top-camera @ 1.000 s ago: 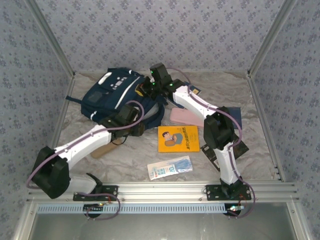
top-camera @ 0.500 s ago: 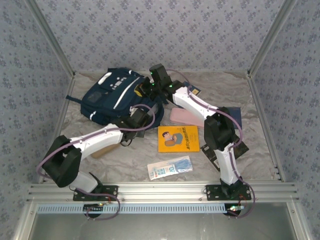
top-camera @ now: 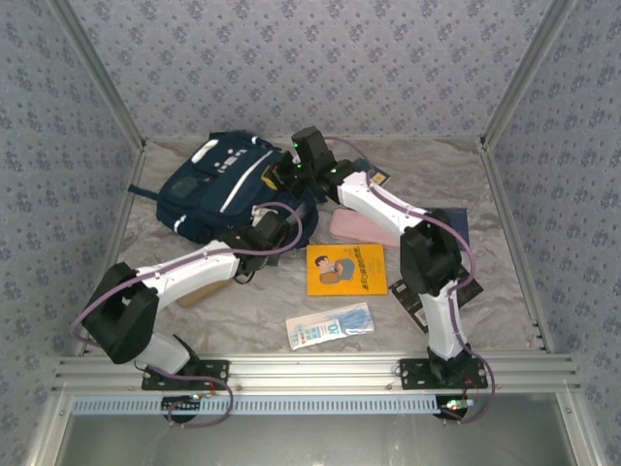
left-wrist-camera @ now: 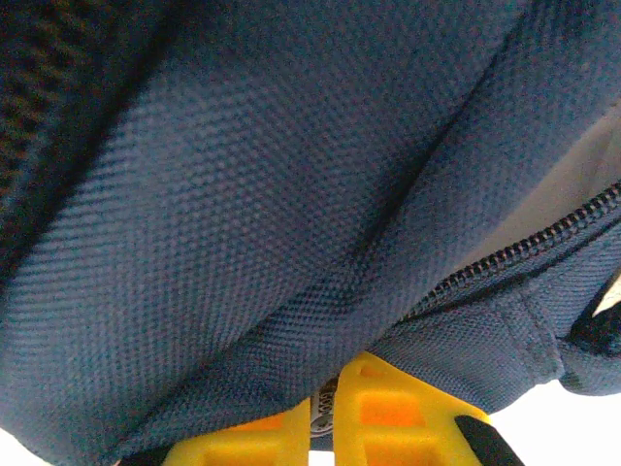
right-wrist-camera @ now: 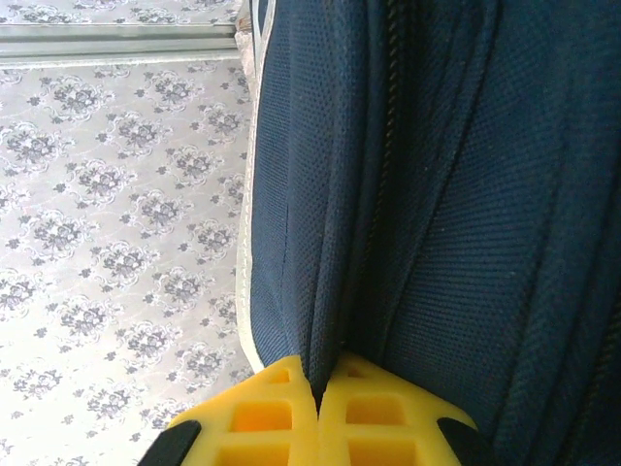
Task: Pack books, pencil case, and school supplies into a backpack
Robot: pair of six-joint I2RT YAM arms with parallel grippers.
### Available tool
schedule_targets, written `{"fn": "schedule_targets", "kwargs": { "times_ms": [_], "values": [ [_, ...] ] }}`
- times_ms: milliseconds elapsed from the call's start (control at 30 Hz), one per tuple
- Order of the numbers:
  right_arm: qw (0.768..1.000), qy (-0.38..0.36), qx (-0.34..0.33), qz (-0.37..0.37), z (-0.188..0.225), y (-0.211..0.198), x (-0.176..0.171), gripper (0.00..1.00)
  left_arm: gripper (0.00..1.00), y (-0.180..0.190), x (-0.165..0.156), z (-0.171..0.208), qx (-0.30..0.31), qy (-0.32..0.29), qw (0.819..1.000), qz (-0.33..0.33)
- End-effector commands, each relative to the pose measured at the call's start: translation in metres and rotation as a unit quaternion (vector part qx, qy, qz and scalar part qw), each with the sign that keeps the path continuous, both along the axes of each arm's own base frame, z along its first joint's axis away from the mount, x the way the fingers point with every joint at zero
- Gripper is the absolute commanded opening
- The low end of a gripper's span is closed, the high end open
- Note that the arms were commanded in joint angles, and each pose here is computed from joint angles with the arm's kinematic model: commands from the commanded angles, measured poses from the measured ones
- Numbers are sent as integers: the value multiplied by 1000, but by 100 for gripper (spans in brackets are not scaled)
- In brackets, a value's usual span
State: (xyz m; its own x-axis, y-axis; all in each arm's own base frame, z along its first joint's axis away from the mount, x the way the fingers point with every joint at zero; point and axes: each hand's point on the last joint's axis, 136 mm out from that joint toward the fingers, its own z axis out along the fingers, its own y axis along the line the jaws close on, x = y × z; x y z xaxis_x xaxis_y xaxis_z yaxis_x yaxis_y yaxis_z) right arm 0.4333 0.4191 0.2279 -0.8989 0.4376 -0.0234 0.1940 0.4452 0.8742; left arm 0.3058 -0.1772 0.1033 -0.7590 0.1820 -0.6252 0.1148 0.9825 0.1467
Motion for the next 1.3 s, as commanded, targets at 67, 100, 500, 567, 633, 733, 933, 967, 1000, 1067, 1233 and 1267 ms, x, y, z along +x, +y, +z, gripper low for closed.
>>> {"fn": "schedule_targets", "kwargs": {
  "times_ms": [67, 100, 500, 567, 633, 733, 933, 967, 1000, 1067, 1233, 1267],
  "values": [
    [996, -79, 27, 12, 72, -16, -6, 0, 4, 29, -6, 11, 18, -15, 999, 26],
    [996, -80, 25, 11, 71, -17, -5, 0, 4, 30, -7, 12, 16, -14, 999, 26],
    [994, -102, -11, 35, 67, -32, 2, 0, 0, 40, -23, 15, -35, -2, 999, 21],
    [993, -103, -26, 44, 60, -35, 2, 0, 0, 28, -25, 19, -64, 2, 998, -6],
    [993, -102, -48, 47, 51, -40, 1, 0, 0, 21, -27, 21, -78, 7, 997, -21],
    [993, -97, -57, 43, 41, -50, 3, 0, 0, 27, -26, 21, -59, 11, 998, -17],
    [993, -96, -52, 43, 40, -63, 3, 0, 0, 57, -21, 7, -38, 38, 998, 36],
    [993, -98, -51, 44, 41, -64, 3, 0, 0, 62, -19, 5, -39, 41, 997, 49],
    [993, -100, -50, 47, 43, -63, 2, 0, 0, 67, -17, 3, -41, 45, 996, 60],
    [992, -103, -49, 51, 46, -64, 1, 0, 0, 75, -14, 0, -48, 51, 994, 80],
    [990, -115, -50, 64, 51, -61, -1, 0, 0, 91, -3, -1, -76, 51, 988, 124],
    [990, -114, -51, 66, 49, -61, -1, 0, 0, 94, 1, 0, -81, 51, 987, 131]
  ]
}}
